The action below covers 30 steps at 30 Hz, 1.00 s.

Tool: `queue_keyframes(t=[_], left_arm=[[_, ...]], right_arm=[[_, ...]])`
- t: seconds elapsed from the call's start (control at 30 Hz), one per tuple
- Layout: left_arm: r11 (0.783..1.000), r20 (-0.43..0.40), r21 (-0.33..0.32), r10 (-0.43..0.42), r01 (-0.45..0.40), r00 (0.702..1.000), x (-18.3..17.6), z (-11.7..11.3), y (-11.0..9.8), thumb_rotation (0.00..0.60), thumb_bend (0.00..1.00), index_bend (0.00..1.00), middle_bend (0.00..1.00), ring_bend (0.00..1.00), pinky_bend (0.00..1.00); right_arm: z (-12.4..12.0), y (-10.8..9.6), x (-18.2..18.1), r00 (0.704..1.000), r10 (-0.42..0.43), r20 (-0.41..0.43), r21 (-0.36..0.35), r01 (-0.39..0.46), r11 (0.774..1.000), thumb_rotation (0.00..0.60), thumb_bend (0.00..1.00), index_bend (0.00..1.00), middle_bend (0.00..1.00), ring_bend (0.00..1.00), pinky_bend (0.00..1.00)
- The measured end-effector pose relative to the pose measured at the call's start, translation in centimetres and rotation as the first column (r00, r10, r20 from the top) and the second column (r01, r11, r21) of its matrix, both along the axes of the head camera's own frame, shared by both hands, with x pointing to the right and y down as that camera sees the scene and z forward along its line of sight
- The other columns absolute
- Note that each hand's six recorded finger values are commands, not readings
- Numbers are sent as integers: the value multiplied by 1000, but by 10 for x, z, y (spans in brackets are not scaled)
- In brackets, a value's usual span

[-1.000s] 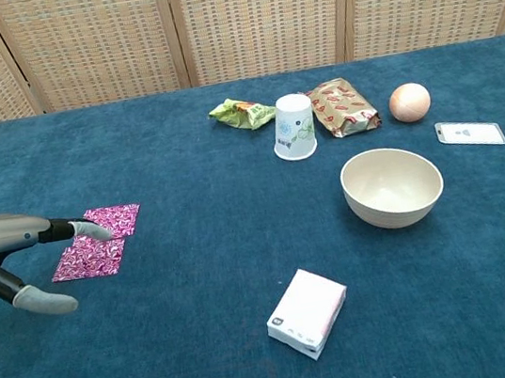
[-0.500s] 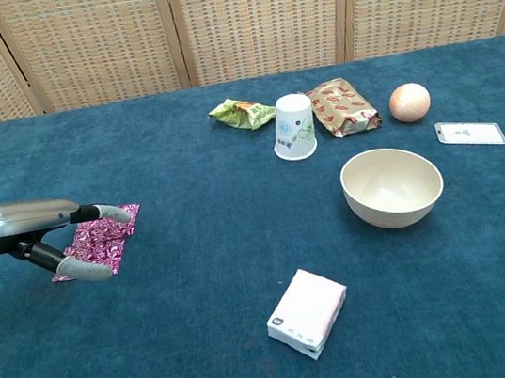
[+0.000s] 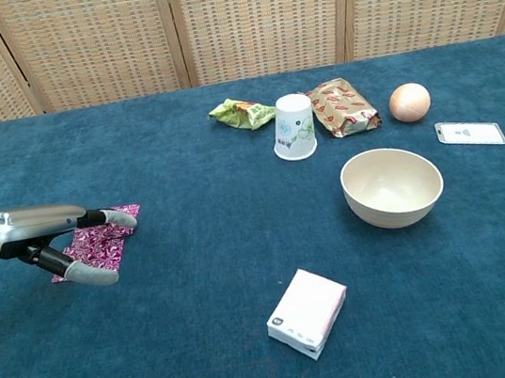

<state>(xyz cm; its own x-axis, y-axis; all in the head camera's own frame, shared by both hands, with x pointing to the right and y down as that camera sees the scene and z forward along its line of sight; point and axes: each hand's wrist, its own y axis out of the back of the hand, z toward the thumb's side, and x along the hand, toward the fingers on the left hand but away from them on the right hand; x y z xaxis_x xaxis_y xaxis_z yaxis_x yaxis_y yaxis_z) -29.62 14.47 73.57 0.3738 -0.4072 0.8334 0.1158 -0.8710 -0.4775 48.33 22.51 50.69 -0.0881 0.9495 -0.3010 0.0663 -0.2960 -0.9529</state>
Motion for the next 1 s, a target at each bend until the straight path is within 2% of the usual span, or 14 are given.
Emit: queue_keyframes(t=[0.3,1.0], left_arm=[[1000,18,3,-3,3,1000,-8,0,1,211,8,52,0,0,0],[1000,124,8,-30,30,992,-71,-19,18,209,10,52,0,0,0]], right_arm=[[1,0,-2,1000,-6,3,-3,6,1000,600,337,157,119,0,0],[4,-6,-14,998,-53,28,-15,53,998,600,337,158,119,0,0]])
